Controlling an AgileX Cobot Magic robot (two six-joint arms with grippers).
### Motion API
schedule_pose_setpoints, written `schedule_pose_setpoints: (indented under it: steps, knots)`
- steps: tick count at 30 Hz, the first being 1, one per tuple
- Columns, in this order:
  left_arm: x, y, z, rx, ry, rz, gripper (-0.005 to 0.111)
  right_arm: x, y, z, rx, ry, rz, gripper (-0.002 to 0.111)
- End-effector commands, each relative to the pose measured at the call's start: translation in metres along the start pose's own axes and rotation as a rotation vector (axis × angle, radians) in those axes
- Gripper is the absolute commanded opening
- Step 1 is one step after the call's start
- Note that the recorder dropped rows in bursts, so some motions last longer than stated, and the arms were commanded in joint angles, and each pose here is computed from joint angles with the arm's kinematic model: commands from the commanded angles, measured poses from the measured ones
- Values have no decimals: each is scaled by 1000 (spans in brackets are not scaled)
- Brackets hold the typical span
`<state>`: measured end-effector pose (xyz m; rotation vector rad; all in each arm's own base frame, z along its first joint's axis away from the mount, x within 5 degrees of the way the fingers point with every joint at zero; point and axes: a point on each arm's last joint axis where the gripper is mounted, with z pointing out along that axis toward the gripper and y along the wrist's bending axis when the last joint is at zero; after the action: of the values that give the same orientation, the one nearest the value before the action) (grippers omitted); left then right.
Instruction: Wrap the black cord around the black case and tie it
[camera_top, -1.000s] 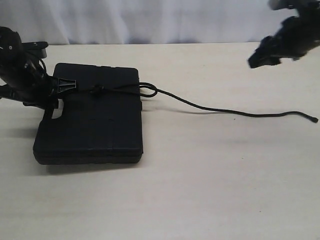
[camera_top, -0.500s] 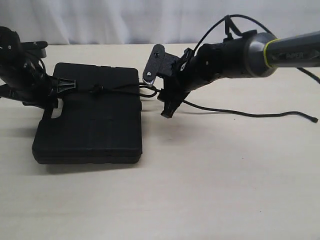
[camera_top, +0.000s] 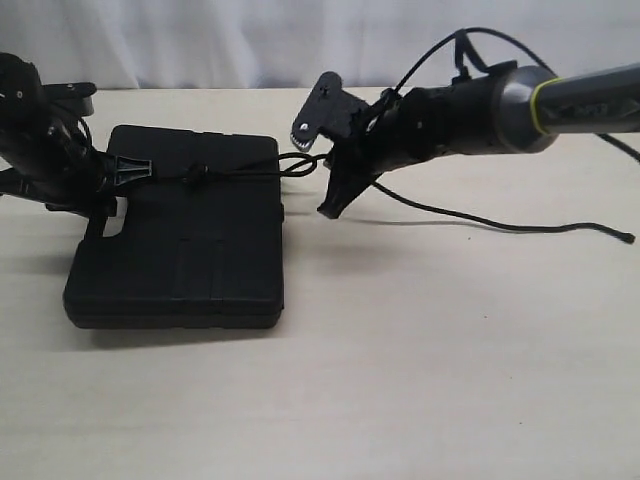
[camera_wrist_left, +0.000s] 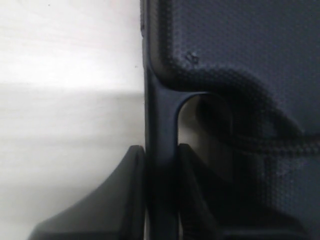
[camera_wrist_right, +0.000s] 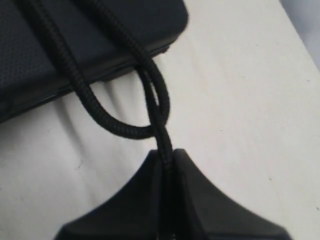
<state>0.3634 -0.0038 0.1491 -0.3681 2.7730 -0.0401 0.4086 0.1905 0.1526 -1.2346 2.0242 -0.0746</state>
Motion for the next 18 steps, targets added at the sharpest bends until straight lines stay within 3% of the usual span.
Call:
schedule_pose_setpoints:
  steps: [1, 6, 9, 18]
  knots:
    - [-7, -1, -7, 15, -53, -8, 0, 13, -28, -20, 13, 44, 113, 4]
    - [-6, -1, -7, 24, -50, -26, 0, 45, -49, -24, 13, 129, 273, 4]
    - [-6, -2, -7, 34, -47, -43, 0, 58, -52, -24, 17, 153, 294, 4]
    - [-8, -4, -5, 51, -69, -62, 0, 72, -53, -20, 19, 189, 434, 4]
